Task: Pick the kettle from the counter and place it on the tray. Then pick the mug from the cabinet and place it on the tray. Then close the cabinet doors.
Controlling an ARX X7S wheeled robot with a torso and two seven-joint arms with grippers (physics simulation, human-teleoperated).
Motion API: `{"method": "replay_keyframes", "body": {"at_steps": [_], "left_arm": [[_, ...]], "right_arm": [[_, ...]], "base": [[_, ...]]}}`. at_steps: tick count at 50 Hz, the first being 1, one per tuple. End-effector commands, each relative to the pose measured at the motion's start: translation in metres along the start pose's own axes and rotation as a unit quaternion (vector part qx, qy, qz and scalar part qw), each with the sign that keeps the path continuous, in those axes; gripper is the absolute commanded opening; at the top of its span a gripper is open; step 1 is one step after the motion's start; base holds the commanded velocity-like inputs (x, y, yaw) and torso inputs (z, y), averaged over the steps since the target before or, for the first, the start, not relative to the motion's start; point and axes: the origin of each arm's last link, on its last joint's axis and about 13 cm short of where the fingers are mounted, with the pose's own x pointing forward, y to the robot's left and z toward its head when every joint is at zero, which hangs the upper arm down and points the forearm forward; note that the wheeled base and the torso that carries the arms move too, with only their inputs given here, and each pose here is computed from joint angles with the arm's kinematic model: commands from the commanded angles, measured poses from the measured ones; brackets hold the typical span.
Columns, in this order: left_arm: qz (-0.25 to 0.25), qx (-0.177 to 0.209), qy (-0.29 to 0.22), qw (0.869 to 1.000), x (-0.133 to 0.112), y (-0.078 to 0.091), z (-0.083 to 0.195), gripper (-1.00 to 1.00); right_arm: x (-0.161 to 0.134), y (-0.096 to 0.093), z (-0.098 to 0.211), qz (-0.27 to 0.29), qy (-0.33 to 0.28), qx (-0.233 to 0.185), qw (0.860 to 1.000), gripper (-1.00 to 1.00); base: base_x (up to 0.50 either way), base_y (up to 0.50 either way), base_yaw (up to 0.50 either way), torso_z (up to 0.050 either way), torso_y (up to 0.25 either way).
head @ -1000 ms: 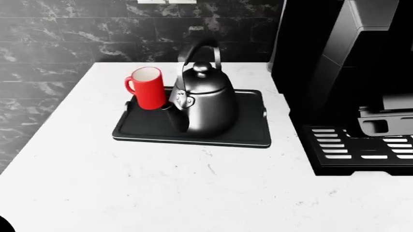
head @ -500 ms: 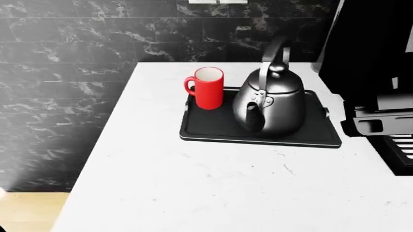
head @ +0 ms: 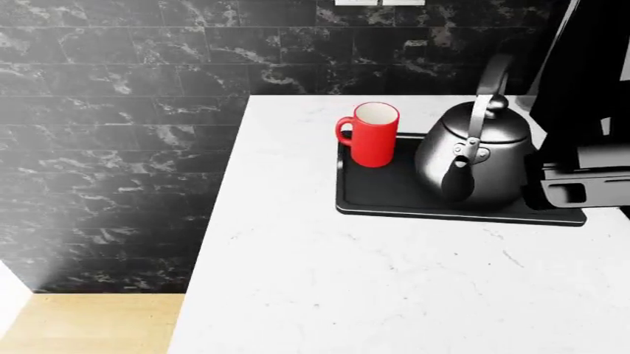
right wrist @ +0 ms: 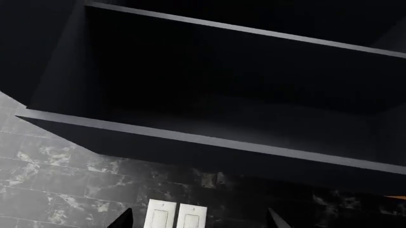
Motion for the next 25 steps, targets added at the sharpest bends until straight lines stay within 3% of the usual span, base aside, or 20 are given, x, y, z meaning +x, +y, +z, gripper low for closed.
{"method": "replay_keyframes", "body": {"at_steps": [1,11,17,25], "left_arm": [[0.067,0.025,-0.013,0.997,-0.001,0.019,0.010,1.00],[0.157,0.068,-0.082,0.982,0.012,0.041,0.050,1.00],[0.144,0.078,-0.116,0.980,0.032,0.033,0.073,1.00],[0.076,0.090,-0.143,0.983,0.076,0.007,0.101,1.00]], "right_arm": [[0.000,-0.001,0.001,-0.006,0.006,0.001,1.000,1.00],[0.004,0.003,0.000,-0.011,0.014,-0.010,1.000,1.00],[0.004,0.004,0.000,-0.012,0.015,-0.005,1.000,1.00],[0.003,0.003,-0.001,-0.012,0.016,-0.001,1.000,1.00]], "base": [[0.00,0.00,0.00,0.000,0.000],[0.00,0.00,0.00,0.000,0.000],[0.00,0.00,0.00,0.000,0.000],[0.00,0.00,0.00,0.000,0.000]]}}
